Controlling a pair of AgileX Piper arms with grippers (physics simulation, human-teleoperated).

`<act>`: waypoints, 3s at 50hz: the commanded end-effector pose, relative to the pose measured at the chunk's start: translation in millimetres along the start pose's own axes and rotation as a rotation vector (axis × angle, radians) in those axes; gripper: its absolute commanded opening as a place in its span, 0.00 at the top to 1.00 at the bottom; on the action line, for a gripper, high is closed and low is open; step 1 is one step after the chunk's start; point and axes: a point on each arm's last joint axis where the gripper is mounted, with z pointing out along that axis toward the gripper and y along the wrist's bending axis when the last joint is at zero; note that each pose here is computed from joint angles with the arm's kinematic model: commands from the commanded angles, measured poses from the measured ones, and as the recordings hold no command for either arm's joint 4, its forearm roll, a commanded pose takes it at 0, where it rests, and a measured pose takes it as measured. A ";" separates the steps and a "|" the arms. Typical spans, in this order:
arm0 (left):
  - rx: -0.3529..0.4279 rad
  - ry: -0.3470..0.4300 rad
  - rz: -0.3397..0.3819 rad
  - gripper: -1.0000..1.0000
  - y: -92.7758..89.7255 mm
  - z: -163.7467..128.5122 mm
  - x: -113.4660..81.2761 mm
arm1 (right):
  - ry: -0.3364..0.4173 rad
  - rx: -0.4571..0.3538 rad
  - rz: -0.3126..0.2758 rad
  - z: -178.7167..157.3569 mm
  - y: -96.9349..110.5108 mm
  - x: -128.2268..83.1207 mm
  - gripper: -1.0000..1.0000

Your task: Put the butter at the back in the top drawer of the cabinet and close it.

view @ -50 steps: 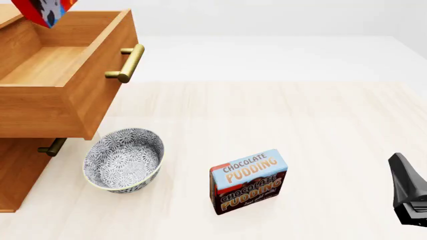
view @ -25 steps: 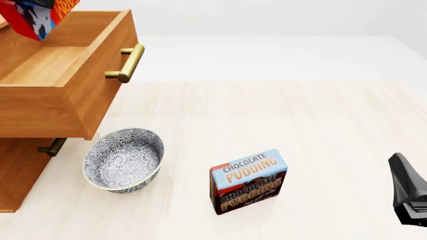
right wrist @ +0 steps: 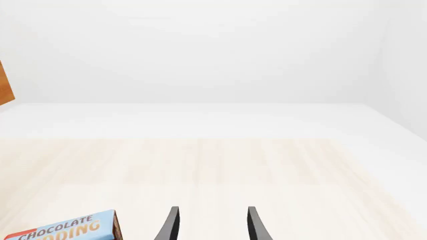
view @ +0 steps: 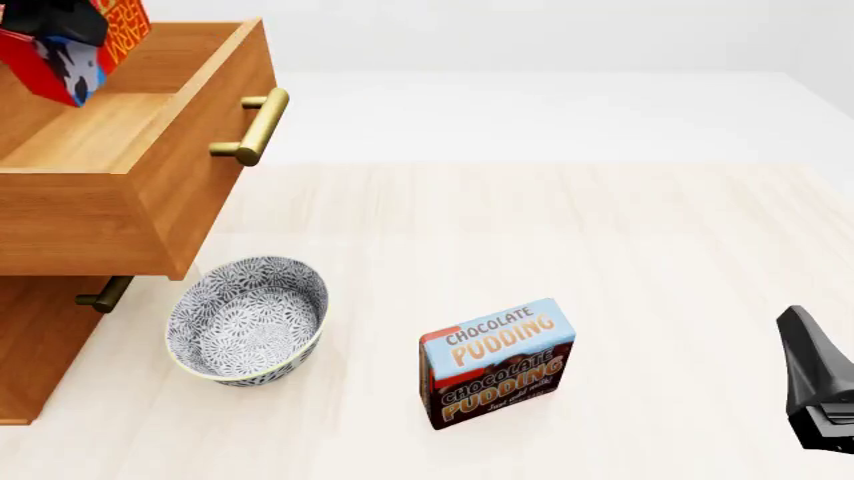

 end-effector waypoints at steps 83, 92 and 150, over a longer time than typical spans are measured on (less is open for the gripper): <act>-0.036 0.101 -0.009 1.00 17.1 57.9 26.6 | 0.000 0.000 0.000 0.0 0.0 0.0 0.00; -0.040 0.108 -0.013 1.00 19.1 61.8 29.0 | 0.000 0.000 0.000 0.0 0.0 0.0 0.00; -0.052 0.130 -0.016 1.00 25.3 68.9 36.0 | 0.000 0.000 0.000 0.0 0.0 0.0 0.00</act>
